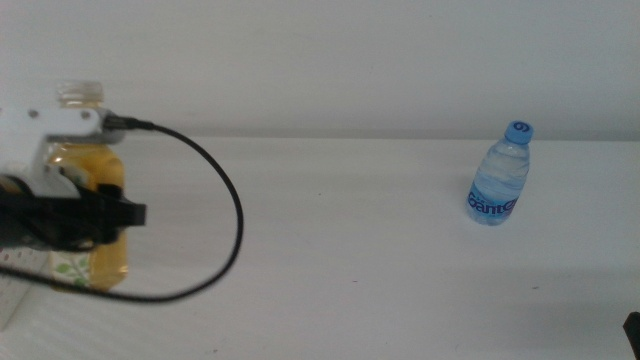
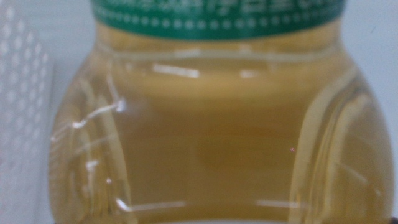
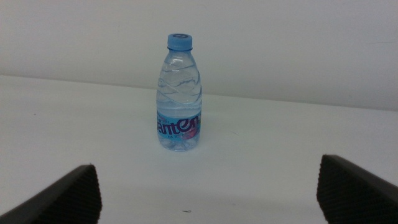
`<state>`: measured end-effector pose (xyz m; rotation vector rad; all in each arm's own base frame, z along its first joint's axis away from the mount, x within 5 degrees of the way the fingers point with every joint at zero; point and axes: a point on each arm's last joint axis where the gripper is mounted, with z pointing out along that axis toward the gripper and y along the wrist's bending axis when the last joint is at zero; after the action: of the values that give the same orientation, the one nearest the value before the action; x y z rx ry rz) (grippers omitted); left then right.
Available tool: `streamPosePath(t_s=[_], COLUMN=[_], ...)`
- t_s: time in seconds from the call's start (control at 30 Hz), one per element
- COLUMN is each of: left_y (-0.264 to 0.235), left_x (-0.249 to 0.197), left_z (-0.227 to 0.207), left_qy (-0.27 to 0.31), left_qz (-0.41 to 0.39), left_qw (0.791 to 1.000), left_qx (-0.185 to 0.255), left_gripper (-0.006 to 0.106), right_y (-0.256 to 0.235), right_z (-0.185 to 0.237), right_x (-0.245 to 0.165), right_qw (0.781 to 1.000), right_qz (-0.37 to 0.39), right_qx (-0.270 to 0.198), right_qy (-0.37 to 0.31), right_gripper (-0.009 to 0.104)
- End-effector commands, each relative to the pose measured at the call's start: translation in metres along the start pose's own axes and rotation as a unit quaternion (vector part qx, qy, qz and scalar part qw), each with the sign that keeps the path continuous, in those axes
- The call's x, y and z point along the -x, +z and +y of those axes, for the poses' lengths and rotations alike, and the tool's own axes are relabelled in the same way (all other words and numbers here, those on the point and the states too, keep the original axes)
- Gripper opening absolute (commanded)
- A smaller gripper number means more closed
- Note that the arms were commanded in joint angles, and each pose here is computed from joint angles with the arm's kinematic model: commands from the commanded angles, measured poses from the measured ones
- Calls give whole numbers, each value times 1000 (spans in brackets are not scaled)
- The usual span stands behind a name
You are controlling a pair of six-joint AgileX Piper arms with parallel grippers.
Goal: Use arms to grab the bottles and put them into the dustbin to the left of the table.
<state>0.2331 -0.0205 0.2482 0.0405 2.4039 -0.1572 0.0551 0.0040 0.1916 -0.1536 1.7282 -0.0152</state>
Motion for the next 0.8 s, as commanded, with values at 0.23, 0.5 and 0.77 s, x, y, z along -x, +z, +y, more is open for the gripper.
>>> streamPosePath(t_s=[0.23,0.5,0.77], left_y=[-50,-32,1], left_x=[74,116,102], left_z=[35,92,166], left_qy=[7,41,64], left_qz=[68,220,271], left_qw=[996,973,957], left_qx=[56,55,79], left_gripper=[-2,-2,-2], right_y=[1,1,1], right_z=[1,1,1], right_x=[-11,-11,-11], right_qw=[1000,1000,1000], right_qz=[-3,-3,-3], right_qx=[-4,-4,-4], right_qy=[-4,-4,-4], right_gripper=[93,93,93])
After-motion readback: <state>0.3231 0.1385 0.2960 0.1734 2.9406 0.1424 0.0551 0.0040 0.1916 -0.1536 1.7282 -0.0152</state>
